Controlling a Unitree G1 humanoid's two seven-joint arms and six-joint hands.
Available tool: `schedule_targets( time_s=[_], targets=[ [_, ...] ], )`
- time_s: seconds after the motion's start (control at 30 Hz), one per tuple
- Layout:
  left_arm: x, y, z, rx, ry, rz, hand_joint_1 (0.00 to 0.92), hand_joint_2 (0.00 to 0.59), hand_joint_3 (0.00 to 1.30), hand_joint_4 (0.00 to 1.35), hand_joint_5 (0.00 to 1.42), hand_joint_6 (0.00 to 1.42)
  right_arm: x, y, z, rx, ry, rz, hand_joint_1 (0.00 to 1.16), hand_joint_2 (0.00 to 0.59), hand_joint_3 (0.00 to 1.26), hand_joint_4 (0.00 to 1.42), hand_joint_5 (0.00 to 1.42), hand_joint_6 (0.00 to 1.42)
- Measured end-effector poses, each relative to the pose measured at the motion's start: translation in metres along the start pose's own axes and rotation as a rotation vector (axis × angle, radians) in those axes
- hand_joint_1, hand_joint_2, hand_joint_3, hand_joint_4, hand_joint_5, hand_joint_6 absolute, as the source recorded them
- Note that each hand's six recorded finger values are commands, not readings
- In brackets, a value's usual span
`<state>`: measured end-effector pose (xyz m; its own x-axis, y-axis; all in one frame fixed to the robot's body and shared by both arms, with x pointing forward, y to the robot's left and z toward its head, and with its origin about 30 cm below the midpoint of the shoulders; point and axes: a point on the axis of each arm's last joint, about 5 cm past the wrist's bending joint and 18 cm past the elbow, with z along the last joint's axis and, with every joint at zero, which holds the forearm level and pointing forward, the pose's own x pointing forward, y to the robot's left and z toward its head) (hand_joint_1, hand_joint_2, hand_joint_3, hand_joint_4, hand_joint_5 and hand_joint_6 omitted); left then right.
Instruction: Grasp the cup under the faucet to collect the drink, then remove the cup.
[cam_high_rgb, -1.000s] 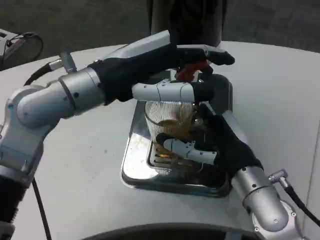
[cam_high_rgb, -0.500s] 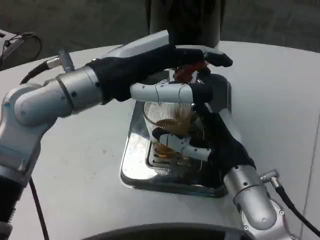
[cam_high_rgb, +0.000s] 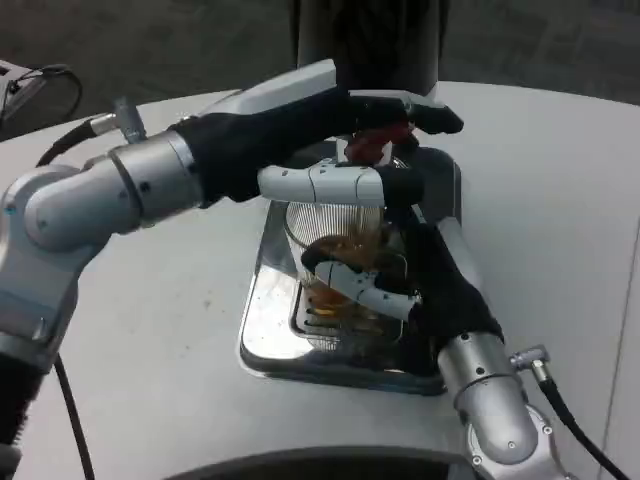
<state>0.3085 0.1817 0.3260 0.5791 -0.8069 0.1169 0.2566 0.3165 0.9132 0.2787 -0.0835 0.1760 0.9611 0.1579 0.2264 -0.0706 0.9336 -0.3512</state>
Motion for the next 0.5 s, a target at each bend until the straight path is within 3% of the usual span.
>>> schedule_targets(
  time_s=[0.5],
  targets=[
    [-0.003,0.002,0.0022,0.012,0.009,0.0,0.0,0.0,0.24,0.16,0.23,0.11,-0.001,0.0117,-0.0032,0.013,-0.003,-0.035,0.7,0.207,0.0,0.01,0.07,0.11]
  ],
)
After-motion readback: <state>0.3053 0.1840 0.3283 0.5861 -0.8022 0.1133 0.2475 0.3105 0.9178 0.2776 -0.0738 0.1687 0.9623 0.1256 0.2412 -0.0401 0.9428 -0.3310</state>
